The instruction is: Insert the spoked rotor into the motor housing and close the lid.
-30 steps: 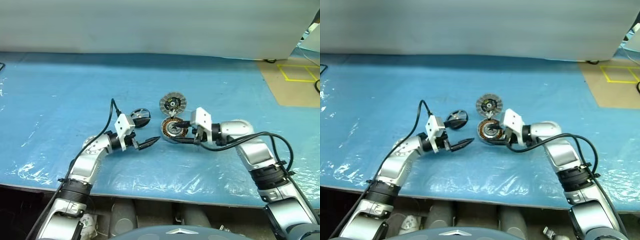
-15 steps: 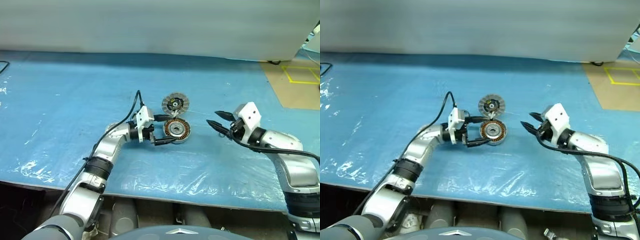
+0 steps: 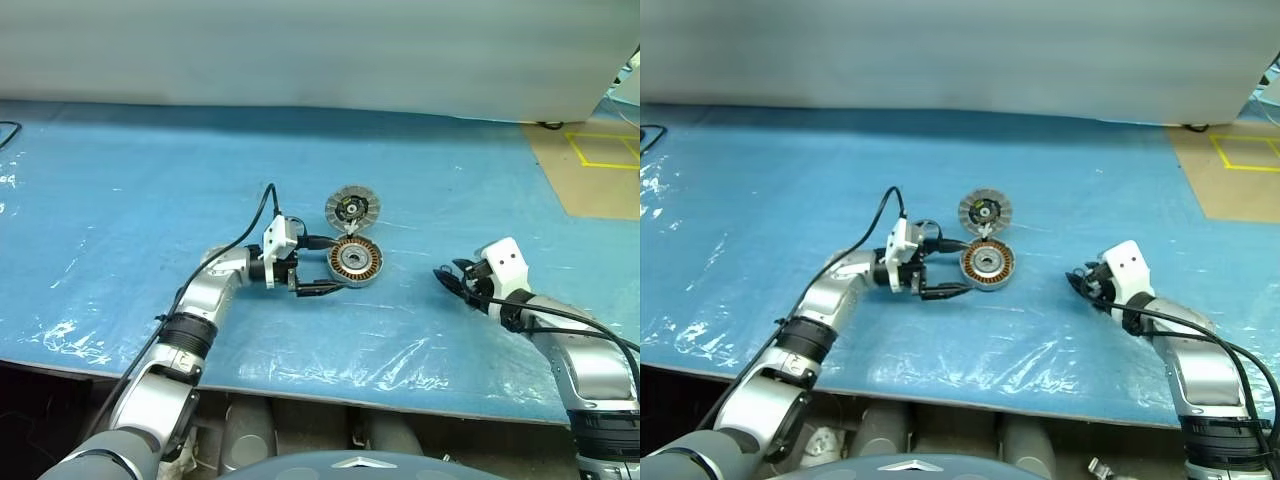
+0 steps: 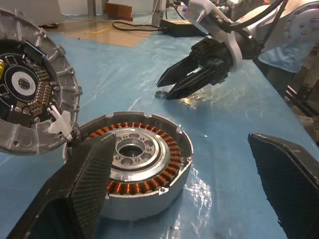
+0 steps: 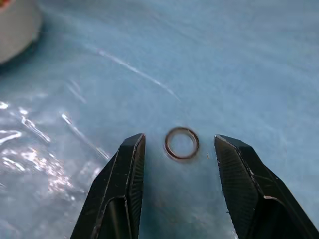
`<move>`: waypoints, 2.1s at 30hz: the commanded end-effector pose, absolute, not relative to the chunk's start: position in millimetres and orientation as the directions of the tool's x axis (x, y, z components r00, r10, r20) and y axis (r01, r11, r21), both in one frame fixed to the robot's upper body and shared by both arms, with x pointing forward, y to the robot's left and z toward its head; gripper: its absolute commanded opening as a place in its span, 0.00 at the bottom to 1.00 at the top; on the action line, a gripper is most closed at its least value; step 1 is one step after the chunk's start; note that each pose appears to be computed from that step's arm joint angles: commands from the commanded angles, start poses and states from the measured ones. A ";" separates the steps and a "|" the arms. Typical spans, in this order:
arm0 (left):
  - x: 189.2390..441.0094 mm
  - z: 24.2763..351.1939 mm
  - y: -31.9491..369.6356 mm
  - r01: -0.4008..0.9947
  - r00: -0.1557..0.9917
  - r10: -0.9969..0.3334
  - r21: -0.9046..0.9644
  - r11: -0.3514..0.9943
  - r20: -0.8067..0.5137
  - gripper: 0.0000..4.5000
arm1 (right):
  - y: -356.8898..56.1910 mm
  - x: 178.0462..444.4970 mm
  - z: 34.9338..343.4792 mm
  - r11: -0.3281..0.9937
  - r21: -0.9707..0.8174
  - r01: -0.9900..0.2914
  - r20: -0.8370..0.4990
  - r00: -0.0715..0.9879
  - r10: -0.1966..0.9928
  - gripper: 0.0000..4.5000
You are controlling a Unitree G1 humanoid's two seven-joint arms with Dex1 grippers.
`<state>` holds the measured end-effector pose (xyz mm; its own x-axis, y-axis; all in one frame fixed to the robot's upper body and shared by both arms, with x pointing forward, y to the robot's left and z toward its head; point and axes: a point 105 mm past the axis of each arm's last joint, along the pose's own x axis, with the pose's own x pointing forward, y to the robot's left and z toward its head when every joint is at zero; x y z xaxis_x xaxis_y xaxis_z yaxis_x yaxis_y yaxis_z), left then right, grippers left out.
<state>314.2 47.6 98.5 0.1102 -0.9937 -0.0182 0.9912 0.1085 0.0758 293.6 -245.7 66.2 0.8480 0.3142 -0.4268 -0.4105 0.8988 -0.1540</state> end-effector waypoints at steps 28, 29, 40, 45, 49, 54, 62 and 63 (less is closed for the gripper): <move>318.1 101.5 54.7 0.980 0.141 -0.989 0.148 0.134 -0.039 1.00 | -253.8 293.5 58.3 0.916 -0.143 -0.375 -0.444 0.851 0.279 0.14; 318.1 101.0 55.9 0.979 0.144 -0.989 0.151 0.136 -0.041 1.00 | -248.4 296.2 64.7 0.907 -0.150 -0.392 -0.418 0.857 0.301 0.14; 328.8 103.3 69.7 0.966 0.210 -0.977 0.163 0.200 -0.045 1.00 | -145.9 291.9 146.2 0.646 -0.163 -0.745 -0.160 0.667 0.728 0.14; 332.5 107.4 70.3 0.963 0.220 -0.975 0.171 0.211 -0.041 1.00 | -126.5 293.9 143.5 0.570 -0.192 -0.799 -0.230 0.601 0.765 0.14; 332.7 109.8 71.8 0.959 0.229 -0.973 0.178 0.218 -0.039 1.00 | -115.7 305.3 134.8 0.551 -0.211 -0.807 -0.276 0.590 0.759 0.14; 331.6 111.6 73.3 0.956 0.239 -0.970 0.185 0.229 -0.036 1.00 | -111.8 315.0 112.8 0.542 -0.248 -0.803 -0.346 0.596 0.725 0.14; 327.7 109.2 74.0 0.955 0.249 -0.968 0.179 0.238 -0.040 1.00 | -106.9 317.9 95.7 0.552 -0.234 -0.800 -0.367 0.599 0.712 0.14; 327.2 108.4 74.0 0.955 0.249 -0.968 0.177 0.238 -0.042 1.00 | -106.9 318.0 94.8 0.556 -0.230 -0.799 -0.366 0.600 0.711 0.14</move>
